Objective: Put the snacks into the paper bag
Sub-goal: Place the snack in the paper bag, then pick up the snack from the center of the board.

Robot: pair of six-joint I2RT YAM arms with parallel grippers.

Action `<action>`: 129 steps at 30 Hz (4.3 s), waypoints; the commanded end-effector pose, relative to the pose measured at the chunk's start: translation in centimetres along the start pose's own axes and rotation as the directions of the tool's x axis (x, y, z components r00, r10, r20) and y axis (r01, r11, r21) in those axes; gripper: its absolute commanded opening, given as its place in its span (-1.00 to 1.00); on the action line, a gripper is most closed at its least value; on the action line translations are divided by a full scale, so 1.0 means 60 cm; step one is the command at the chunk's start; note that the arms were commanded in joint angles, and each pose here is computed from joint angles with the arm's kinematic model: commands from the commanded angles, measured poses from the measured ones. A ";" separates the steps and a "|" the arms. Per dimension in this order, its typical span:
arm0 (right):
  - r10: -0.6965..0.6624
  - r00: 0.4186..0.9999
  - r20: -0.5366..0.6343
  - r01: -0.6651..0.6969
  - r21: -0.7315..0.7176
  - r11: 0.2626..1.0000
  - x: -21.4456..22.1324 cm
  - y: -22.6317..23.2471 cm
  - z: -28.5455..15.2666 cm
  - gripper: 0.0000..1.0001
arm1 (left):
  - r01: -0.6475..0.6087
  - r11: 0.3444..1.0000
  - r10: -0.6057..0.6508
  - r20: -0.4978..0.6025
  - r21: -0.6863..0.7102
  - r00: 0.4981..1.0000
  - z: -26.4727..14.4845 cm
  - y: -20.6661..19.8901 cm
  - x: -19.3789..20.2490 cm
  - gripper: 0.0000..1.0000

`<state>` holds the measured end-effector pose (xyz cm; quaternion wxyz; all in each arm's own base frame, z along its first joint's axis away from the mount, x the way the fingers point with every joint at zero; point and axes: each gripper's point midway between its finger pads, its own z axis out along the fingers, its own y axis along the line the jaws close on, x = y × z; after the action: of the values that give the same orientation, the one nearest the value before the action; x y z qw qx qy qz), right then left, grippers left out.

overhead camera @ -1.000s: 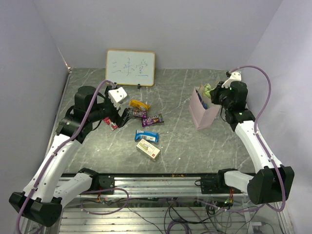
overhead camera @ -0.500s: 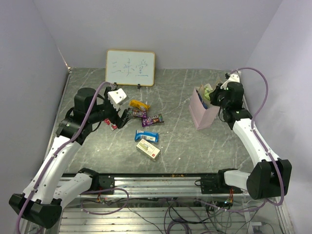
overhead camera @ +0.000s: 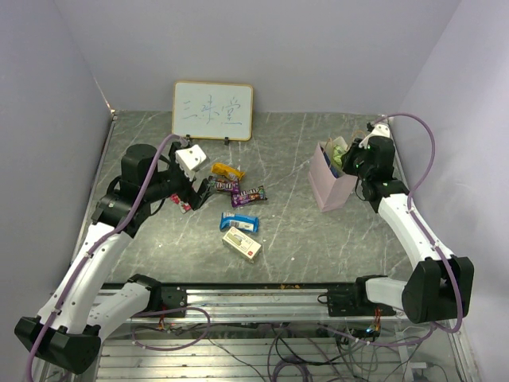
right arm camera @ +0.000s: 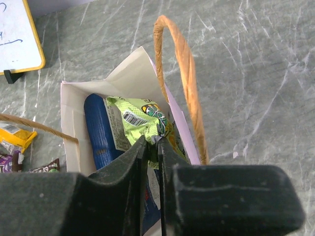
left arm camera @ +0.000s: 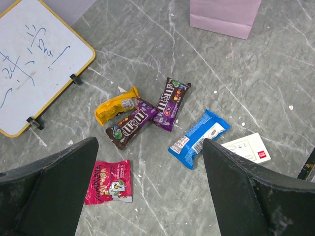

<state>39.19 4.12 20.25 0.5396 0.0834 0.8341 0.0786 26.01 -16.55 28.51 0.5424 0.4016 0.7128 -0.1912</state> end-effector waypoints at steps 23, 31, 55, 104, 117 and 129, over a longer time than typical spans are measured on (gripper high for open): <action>-0.084 0.989 0.120 0.095 -0.089 0.991 -0.080 0.031 -0.040 -0.56 | -0.001 0.980 -0.012 -0.060 -0.201 0.998 -0.017 0.064 0.009 0.98; -0.257 0.954 0.156 0.290 -0.254 0.923 -0.115 0.084 -0.089 -0.43 | -0.009 0.964 -0.055 -0.236 -0.264 0.970 -0.002 0.097 0.068 0.95; -0.395 0.901 0.179 0.429 -0.502 0.751 -0.074 0.142 -0.157 -0.15 | 0.179 0.919 -0.338 -0.473 -0.350 0.814 0.061 0.211 0.270 0.79; -0.373 0.910 0.184 0.412 -0.519 0.749 -0.056 0.141 -0.158 -0.10 | 0.406 0.877 -0.458 -0.701 -0.256 0.547 0.099 0.178 0.492 0.15; -0.372 0.911 0.178 0.408 -0.524 0.748 -0.052 0.141 -0.156 -0.10 | 0.365 0.893 -0.438 -0.696 -0.264 0.569 0.093 0.186 0.491 -0.63; -0.379 0.906 0.187 0.418 -0.532 0.737 -0.053 0.143 -0.157 -0.10 | 0.338 0.917 -0.391 -0.649 -0.213 0.652 0.089 0.192 0.436 -0.86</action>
<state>32.32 11.37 28.45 0.5621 -0.2498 0.7633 0.1973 36.06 -3.27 2.36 0.1839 0.2502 0.9450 -0.1027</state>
